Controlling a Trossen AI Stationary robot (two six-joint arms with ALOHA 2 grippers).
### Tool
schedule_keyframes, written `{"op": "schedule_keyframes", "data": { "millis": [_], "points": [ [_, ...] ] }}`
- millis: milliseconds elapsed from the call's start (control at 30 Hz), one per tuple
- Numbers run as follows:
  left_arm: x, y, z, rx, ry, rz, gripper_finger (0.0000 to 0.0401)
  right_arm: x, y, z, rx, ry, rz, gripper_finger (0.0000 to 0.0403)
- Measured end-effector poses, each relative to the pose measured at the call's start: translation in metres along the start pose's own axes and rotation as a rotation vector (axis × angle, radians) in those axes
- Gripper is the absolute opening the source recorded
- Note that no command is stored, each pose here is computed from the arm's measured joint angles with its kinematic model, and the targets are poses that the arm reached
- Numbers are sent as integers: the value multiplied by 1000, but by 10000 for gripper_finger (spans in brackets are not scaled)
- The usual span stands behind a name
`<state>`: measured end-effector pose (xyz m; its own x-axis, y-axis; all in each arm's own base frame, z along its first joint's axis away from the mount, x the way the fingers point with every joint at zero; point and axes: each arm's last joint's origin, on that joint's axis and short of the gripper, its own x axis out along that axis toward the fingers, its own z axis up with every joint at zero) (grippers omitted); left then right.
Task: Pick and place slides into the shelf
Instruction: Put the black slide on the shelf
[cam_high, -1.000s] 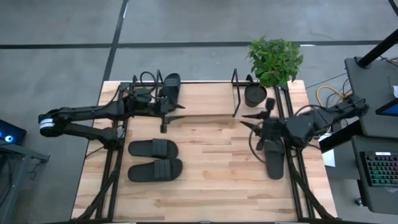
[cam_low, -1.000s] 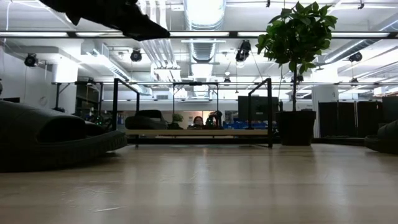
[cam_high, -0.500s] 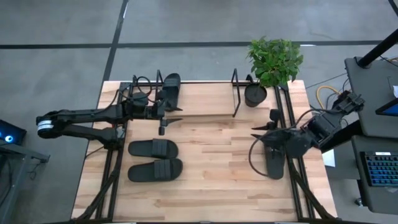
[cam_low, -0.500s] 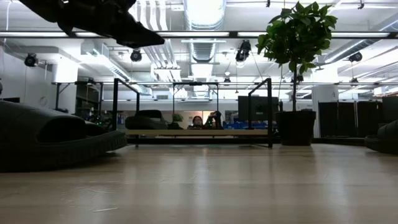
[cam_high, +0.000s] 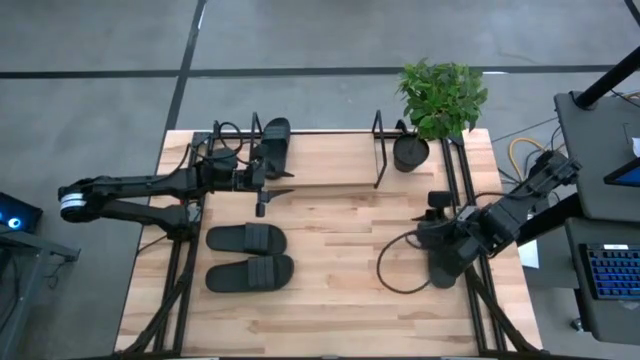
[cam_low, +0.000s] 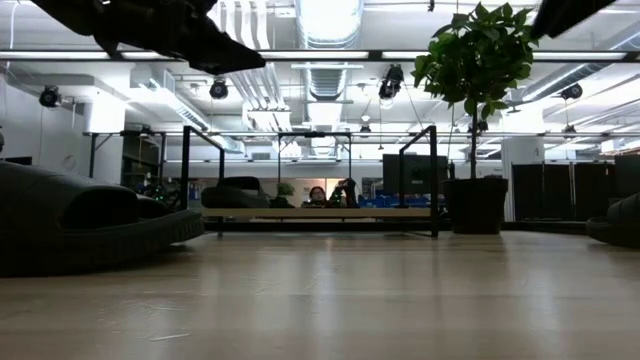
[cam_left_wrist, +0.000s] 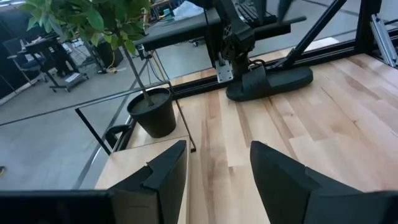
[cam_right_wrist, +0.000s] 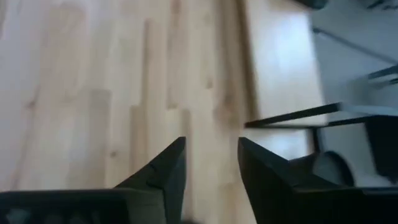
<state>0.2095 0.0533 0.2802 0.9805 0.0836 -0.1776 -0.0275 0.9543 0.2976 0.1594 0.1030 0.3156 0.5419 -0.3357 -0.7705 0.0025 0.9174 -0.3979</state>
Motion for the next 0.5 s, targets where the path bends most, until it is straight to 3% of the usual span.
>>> {"op": "schedule_keyframes", "data": {
  "millis": [100,267,500],
  "points": [
    [0,1,2,-31,-15,5,163,5,8,-2,-6,62,26,165],
    [0,1,3,-44,-29,9,163,16,23,-24,8,204,-38,195],
    [0,2,5,-41,-49,17,163,23,44,-56,91,231,-38,192]
  ]
}}
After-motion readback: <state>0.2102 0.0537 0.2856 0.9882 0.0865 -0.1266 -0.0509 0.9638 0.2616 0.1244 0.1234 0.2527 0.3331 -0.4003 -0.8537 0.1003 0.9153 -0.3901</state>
